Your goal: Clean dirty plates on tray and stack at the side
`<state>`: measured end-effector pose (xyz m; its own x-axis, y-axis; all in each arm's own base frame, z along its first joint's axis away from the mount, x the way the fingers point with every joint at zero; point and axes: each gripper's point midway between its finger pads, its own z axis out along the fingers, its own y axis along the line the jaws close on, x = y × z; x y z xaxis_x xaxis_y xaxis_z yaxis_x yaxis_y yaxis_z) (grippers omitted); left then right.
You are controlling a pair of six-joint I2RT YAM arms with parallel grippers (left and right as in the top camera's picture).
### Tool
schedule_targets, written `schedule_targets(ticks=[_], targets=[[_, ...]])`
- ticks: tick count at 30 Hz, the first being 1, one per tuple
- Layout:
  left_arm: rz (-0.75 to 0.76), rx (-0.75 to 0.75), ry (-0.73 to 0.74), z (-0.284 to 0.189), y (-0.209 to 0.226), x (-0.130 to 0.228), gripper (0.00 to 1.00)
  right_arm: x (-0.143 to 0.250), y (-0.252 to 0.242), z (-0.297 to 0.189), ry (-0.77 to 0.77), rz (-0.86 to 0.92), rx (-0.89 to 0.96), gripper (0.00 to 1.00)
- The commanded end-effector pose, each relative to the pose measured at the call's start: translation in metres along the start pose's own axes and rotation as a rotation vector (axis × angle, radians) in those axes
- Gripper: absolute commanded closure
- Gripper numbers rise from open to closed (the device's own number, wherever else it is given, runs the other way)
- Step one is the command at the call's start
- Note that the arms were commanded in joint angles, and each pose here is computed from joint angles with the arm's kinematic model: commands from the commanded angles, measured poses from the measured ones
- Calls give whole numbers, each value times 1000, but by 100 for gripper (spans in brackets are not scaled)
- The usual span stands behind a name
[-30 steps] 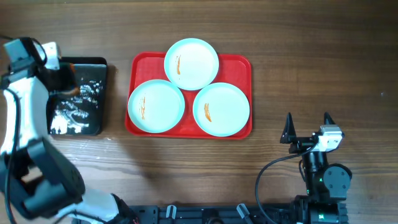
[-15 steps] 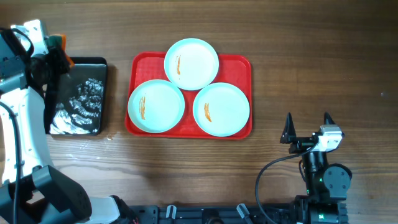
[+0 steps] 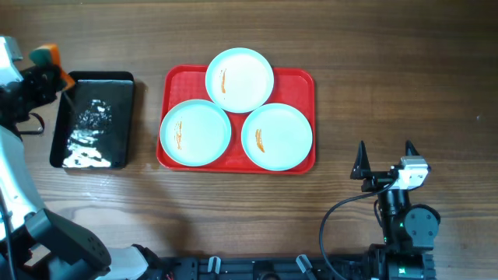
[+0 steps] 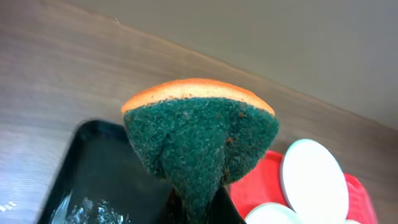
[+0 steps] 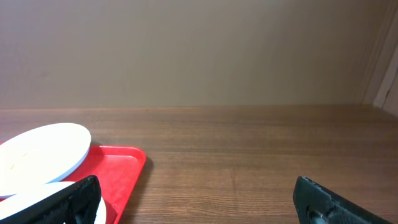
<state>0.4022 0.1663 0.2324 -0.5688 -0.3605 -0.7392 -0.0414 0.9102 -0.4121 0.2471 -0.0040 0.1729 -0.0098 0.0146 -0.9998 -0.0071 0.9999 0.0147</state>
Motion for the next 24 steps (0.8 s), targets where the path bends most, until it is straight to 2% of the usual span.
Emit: schedule_targets(ticks=[1,3,8,10,13,15,16,18,19,22,23,24], targets=[[-42,58,71,2,-10,18,96,-1,-2,0,-6,12,14,0],[-44,71,149,12,-3,41,96,-1,-2,0,-6,12,14,0],[-204,92,319,45,25,95,96,-1,-3,0,-6,12,14,0],[-197,206,240,42,10,76,96,-1,-3,0,-6,12,14,0],[-103,534,-2,4,-44,12,96,-1,-2,0,-6,12,14,0],[-65,487,-30,0,-42,2,96,-1,-3,0,-6,12,14,0],[-79,432,-7,4,-34,8,96,-1,-2,0,-6,12,14,0],[-106,192,117,25,8,41,96,-1,-2,0,-6,12,14,0],[-97,121,190,35,27,63,96,-1,-2,0,-6,12,14,0],[-162,174,240,51,36,85,96,-1,-2,0,-6,12,14,0],[-167,242,210,52,28,79,96,-1,-2,0,-6,12,14,0],[-138,380,117,44,8,57,96,-1,-3,0,-6,12,14,0]])
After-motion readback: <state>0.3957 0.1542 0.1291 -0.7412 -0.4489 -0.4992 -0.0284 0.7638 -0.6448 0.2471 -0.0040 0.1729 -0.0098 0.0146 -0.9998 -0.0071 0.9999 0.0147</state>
